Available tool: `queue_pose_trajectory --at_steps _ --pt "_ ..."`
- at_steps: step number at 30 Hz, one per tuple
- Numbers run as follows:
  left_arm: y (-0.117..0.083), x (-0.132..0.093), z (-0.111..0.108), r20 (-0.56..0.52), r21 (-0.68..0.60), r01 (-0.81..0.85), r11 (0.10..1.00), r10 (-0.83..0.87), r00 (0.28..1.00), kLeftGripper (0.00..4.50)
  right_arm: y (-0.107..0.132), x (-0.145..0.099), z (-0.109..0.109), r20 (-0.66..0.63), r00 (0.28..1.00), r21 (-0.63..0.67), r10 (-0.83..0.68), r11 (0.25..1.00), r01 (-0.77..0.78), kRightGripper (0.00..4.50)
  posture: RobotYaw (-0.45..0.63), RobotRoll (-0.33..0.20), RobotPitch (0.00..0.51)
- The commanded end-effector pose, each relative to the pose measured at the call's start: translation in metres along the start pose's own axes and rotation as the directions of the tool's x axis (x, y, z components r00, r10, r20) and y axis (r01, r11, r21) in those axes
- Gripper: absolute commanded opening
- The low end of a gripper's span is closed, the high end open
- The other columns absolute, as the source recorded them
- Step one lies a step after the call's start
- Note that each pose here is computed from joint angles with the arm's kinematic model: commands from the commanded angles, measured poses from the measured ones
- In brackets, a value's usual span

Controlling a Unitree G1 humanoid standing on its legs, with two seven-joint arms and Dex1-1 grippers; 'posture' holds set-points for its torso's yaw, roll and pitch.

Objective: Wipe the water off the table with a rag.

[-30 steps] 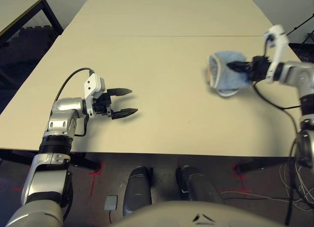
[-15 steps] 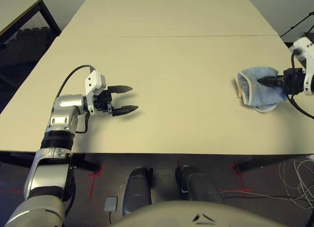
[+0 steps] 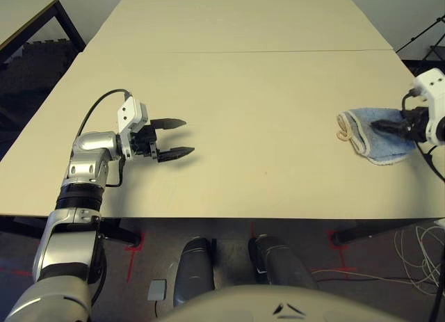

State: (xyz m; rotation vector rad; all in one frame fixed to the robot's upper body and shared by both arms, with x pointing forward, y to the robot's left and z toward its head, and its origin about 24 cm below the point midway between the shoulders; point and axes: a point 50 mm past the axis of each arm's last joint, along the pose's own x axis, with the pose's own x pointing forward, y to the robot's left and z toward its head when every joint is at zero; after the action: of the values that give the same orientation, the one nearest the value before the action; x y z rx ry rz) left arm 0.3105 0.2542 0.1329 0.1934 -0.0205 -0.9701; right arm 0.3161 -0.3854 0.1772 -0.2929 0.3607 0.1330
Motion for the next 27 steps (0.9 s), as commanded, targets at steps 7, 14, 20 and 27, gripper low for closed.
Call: queue_pose_trajectory --at_steps 7,14,20,27 --pt "0.015 -0.024 0.004 0.120 -0.062 -0.433 0.899 0.438 0.891 4.50 0.000 -0.007 0.000 0.360 0.930 0.237 -0.078 0.972 -0.011 4.47 -0.16 0.000 0.115" --pt "0.040 -0.037 0.004 0.127 -0.039 -0.715 0.698 0.714 0.689 4.50 0.032 0.002 -0.020 0.489 0.868 0.272 -0.087 0.961 -0.057 4.47 -0.14 0.000 0.131" --pt "0.050 -0.048 -0.003 0.112 -0.032 -0.833 0.553 0.830 0.547 4.50 0.051 0.001 -0.043 0.512 0.849 0.318 -0.128 0.947 -0.049 4.47 -0.14 0.000 0.141" --pt "0.055 -0.048 -0.006 0.109 -0.043 -0.859 0.510 0.857 0.503 4.50 0.043 -0.010 -0.060 0.489 0.837 0.361 -0.246 0.930 0.062 4.47 -0.16 0.000 0.143"
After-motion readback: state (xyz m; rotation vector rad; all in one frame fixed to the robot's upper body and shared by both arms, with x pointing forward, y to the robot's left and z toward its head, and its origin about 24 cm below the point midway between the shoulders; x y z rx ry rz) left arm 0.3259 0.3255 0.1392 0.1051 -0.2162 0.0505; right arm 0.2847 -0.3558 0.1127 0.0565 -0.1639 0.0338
